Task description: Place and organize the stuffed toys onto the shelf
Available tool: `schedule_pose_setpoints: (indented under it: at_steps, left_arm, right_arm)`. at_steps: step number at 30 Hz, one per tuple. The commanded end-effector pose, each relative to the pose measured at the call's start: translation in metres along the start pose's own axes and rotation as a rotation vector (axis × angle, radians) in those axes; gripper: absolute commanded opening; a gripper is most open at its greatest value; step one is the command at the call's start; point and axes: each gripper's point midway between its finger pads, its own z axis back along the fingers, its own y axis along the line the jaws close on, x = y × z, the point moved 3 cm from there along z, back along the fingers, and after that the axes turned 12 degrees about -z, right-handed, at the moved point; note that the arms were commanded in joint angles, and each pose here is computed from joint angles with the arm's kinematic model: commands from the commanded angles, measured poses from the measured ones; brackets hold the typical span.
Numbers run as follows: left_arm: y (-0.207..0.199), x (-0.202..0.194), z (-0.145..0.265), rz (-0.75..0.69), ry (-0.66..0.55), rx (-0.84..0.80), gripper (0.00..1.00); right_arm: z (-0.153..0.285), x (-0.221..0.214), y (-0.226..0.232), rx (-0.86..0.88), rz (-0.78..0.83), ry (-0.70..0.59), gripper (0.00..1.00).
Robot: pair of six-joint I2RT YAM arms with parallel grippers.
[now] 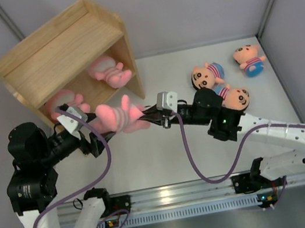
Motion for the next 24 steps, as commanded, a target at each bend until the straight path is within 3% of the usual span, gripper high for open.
schedule_pose_setpoints:
  at_steps: [1, 2, 3, 5, 6, 7, 9, 10, 11, 14, 19, 24]
  left_arm:
    - [0.000, 0.002, -0.006, 0.011, -0.017, -0.040, 0.80]
    - [-0.001, 0.005, -0.006, 0.012, -0.026, -0.050, 0.73]
    - [-0.002, 0.006, -0.005, 0.012, -0.033, -0.059, 0.49]
    - [-0.002, 0.006, -0.005, 0.011, -0.032, -0.054, 0.16]
    - [0.000, 0.004, -0.003, 0.007, -0.019, -0.026, 0.00]
    - [0.002, 0.003, -0.002, -0.002, -0.012, -0.011, 0.00]
    - [0.012, -0.001, 0.000, -0.037, 0.023, 0.052, 0.00]
    - [0.017, -0.001, 0.001, -0.055, 0.039, 0.077, 0.00]
    - [0.025, -0.002, 0.002, -0.090, 0.057, 0.106, 0.00]
    - [0.050, 0.002, 0.007, -0.184, 0.109, 0.216, 0.00]
    - [0.074, 0.020, 0.023, -0.350, 0.150, 0.327, 0.00]
    - [0.071, 0.019, 0.026, -0.462, 0.160, 0.310, 0.00]
  right_arm:
    - [-0.015, 0.038, 0.013, 0.084, 0.039, -0.115, 0.00]
    - [-0.017, 0.035, 0.014, 0.088, 0.033, -0.104, 0.00]
    - [-0.020, 0.033, 0.014, 0.088, 0.026, -0.096, 0.00]
    - [-0.020, 0.030, 0.008, 0.050, 0.018, -0.089, 0.02]
    - [-0.017, 0.026, 0.006, 0.025, 0.010, -0.082, 0.14]
    - [-0.015, 0.023, -0.004, -0.048, 0.005, -0.071, 0.43]
    - [-0.005, 0.017, -0.014, -0.136, 0.009, -0.050, 0.54]
    - [0.003, 0.015, -0.028, -0.235, 0.008, -0.040, 0.70]
    - [0.008, 0.013, -0.033, -0.278, 0.006, -0.035, 0.76]
    - [0.031, 0.002, -0.041, -0.383, 0.005, -0.013, 0.85]
    - [0.052, -0.004, -0.045, -0.453, -0.024, 0.030, 0.86]
    - [0.058, -0.010, -0.043, -0.463, -0.056, 0.022, 0.86]
